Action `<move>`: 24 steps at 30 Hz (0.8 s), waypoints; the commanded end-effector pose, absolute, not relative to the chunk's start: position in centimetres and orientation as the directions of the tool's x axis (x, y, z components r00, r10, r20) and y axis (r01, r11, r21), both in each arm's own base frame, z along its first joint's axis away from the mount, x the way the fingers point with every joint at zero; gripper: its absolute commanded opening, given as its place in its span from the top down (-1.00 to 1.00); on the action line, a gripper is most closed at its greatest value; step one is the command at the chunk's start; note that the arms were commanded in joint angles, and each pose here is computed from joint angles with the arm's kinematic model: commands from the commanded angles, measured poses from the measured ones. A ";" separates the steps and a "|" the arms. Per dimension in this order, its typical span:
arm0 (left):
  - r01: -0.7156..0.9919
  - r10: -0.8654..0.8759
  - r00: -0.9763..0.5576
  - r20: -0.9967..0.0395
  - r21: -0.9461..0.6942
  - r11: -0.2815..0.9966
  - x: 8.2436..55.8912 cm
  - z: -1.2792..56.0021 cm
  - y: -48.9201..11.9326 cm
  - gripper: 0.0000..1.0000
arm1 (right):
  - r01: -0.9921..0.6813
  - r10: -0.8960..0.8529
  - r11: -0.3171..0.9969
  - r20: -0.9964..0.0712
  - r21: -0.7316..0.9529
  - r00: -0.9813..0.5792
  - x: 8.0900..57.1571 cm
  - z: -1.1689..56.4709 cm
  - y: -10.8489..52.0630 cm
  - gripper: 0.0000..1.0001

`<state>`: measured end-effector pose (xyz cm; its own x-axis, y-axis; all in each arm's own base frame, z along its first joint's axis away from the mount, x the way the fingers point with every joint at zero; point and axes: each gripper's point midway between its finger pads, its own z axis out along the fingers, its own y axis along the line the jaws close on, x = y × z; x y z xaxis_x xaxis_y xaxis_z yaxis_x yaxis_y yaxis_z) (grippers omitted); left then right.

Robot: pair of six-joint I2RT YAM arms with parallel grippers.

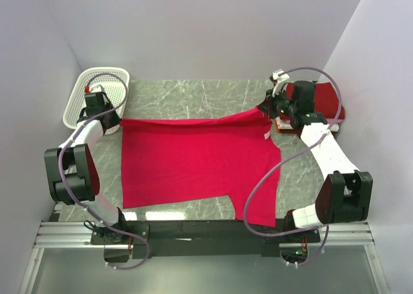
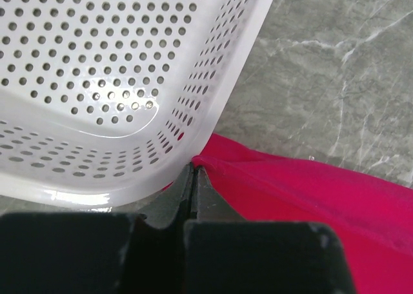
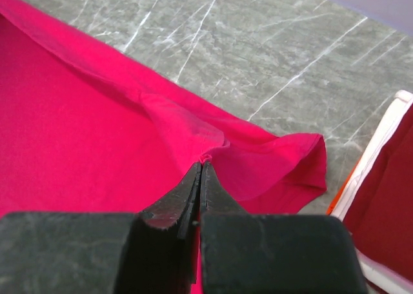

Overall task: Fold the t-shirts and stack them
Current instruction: Fold the tshirt

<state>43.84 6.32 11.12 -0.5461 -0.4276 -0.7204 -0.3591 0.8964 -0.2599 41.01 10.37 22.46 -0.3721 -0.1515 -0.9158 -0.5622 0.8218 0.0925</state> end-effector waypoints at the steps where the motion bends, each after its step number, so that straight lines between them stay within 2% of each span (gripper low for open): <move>1: -0.377 -0.396 -0.532 -0.748 -0.210 0.902 43.2 12.1 7.3 0.99 | -0.581 -0.164 0.813 -0.942 0.038 -0.291 40.2 24.6 10.4 1.00; 24: -0.405 -0.408 -0.634 -0.657 -0.168 0.899 40.3 8.8 6.9 0.99 | -0.575 -0.178 0.817 -0.930 0.042 -0.321 38.5 22.8 10.0 1.00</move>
